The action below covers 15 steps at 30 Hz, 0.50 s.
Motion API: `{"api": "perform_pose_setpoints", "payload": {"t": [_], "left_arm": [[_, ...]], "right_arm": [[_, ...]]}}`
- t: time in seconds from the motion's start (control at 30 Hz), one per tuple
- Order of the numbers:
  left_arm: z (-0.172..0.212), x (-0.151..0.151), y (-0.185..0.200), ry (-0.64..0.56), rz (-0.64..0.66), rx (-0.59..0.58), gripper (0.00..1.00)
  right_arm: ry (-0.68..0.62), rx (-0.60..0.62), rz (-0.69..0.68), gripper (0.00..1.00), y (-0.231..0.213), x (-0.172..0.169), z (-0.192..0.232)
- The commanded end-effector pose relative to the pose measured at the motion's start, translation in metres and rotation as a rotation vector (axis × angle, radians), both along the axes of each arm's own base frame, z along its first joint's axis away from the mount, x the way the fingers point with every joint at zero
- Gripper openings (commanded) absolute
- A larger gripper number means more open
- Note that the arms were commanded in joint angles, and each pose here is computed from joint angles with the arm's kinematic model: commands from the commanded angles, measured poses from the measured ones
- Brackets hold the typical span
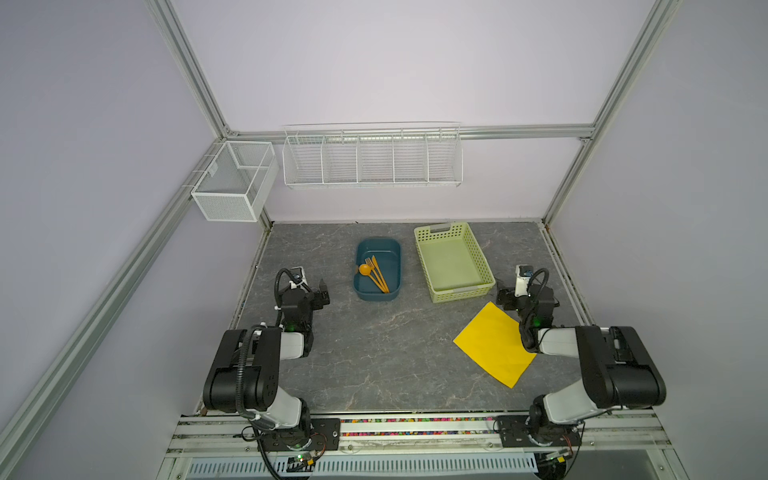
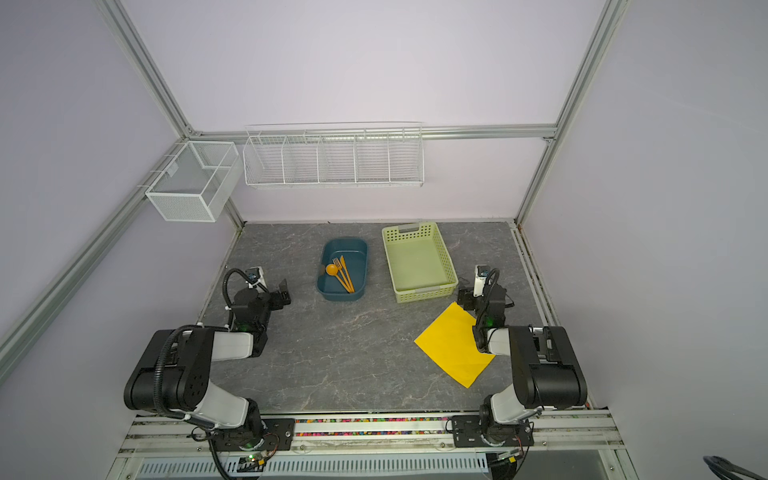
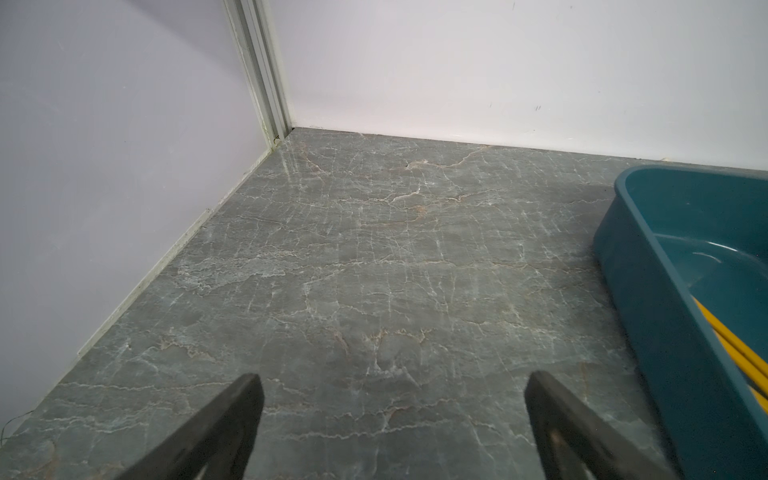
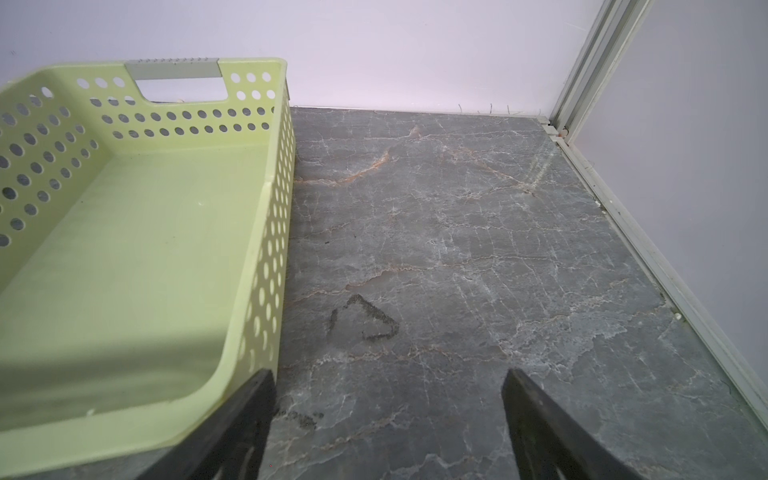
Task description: Place the utensils on the paper napkin and roll it up
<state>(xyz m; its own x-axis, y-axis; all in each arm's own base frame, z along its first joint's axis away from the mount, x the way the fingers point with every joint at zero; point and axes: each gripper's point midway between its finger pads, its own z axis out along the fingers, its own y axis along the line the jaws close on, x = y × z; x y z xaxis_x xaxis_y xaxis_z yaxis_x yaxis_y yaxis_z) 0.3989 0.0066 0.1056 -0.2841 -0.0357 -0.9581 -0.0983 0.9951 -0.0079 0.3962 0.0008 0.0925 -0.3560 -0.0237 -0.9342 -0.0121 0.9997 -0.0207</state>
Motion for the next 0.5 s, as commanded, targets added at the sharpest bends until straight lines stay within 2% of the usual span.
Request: {"api": "perform_pose_setpoints", "payload": {"t": [0.0,0.47], "left_arm": [[0.0091,0.0062,0.0004,-0.031,-0.004,0.010,0.99],[0.0094,0.0063,0.0048,-0.032,0.023,0.008,0.99]], "right_arm": [[-0.008,-0.013,0.008,0.88,-0.0008,-0.0012,-0.0005],[-0.009,-0.012,0.009,0.88,-0.0005,-0.0010,-0.0001]]}}
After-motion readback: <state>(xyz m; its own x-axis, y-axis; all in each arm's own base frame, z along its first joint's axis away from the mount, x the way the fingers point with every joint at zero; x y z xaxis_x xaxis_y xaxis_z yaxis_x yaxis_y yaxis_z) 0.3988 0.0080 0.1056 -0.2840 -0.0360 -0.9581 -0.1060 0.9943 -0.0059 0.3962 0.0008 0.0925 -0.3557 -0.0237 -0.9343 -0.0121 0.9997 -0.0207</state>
